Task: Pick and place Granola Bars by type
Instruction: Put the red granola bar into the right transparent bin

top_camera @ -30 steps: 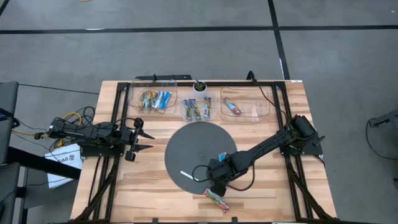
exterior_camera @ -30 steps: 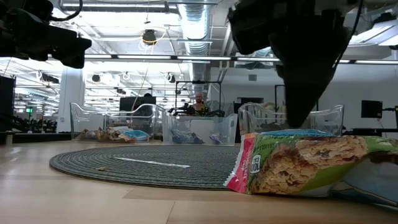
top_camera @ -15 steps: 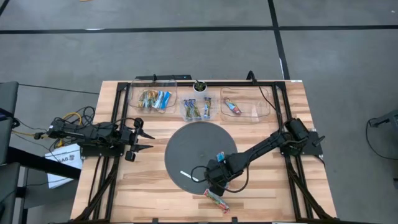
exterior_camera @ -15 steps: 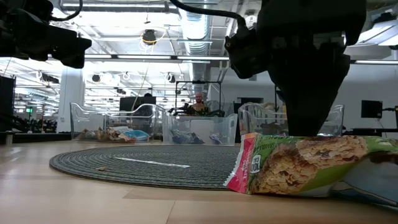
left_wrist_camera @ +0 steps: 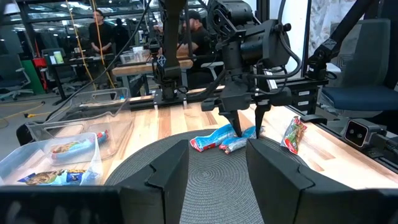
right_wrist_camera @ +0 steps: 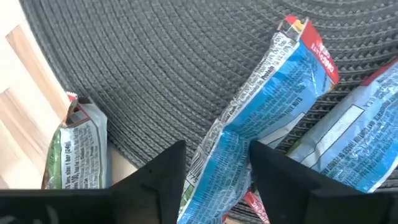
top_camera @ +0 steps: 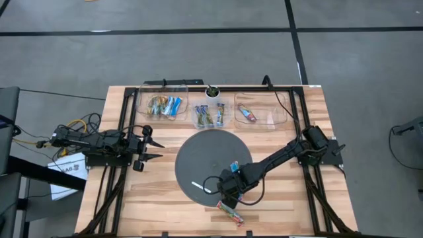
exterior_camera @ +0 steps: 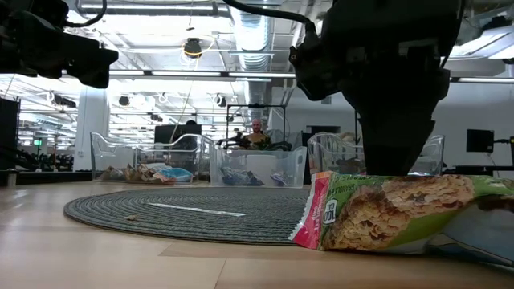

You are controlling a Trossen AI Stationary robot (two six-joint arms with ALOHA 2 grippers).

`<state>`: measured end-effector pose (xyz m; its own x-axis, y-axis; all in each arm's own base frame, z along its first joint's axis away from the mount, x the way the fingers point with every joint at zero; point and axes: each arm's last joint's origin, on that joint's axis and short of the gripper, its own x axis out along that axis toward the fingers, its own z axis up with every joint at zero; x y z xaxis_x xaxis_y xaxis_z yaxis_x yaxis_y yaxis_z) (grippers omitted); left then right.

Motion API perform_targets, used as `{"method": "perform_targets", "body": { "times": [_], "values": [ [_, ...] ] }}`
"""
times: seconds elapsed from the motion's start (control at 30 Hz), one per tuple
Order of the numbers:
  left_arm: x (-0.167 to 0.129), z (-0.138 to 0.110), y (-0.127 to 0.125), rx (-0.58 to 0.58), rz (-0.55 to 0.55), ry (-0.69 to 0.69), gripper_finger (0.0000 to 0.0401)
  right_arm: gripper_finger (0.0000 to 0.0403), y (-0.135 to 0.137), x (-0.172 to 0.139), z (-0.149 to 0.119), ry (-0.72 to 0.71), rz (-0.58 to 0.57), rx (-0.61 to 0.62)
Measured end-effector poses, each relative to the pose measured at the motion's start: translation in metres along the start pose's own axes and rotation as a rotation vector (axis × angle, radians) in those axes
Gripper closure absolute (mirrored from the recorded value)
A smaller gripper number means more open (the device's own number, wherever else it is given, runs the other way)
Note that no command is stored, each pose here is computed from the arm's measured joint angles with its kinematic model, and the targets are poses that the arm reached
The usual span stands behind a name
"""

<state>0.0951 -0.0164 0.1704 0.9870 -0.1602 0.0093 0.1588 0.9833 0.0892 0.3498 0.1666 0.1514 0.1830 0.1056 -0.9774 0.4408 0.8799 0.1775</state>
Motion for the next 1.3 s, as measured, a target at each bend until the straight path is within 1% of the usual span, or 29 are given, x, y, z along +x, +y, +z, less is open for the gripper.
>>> {"method": "perform_targets", "body": {
  "times": [0.1,0.33,0.53,0.6,0.7,0.83,0.93,1.0,1.1,1.3],
  "values": [
    [0.0,0.0,0.0,0.0,0.0,0.0,0.0247,0.0251,-0.001,0.0,0.0,0.002,-0.006,0.016],
    [0.0,0.0,0.0,0.0,0.0,0.0,0.0247,0.0339,-0.002,0.0,-0.001,0.008,-0.017,0.024],
    [0.0,0.0,0.0,0.0,0.0,0.0,0.0247,0.0394,-0.002,0.0,-0.001,0.008,-0.017,0.024],
    [0.0,0.0,0.0,0.0,0.0,0.0,0.0247,0.0399,-0.002,0.0,-0.001,0.008,-0.017,0.024],
    [0.0,0.0,0.0,0.0,0.001,0.0,0.0247,0.0395,-0.001,0.0,0.0,0.001,-0.008,0.024],
    [0.0,0.0,0.0,0.0,0.001,0.0,0.0247,0.0401,0.003,0.0,0.005,-0.051,0.038,0.01],
    [0.0,0.0,0.0,0.0,0.001,0.0,0.0247,0.04,0.006,-0.005,0.014,-0.104,0.089,-0.013],
    [0.0,0.0,0.0,0.0,0.0,0.0,0.0247,0.04,0.007,-0.015,0.02,-0.15,0.099,-0.034],
    [0.0,0.0,0.0,0.0,0.0,0.0,0.0247,0.0402,0.007,-0.035,0.035,-0.258,0.108,-0.062],
    [0.0,0.0,0.0,0.0,0.0,0.0,0.0247,0.0402,-0.013,-0.07,0.06,-0.439,0.008,-0.107]
  ]
}}
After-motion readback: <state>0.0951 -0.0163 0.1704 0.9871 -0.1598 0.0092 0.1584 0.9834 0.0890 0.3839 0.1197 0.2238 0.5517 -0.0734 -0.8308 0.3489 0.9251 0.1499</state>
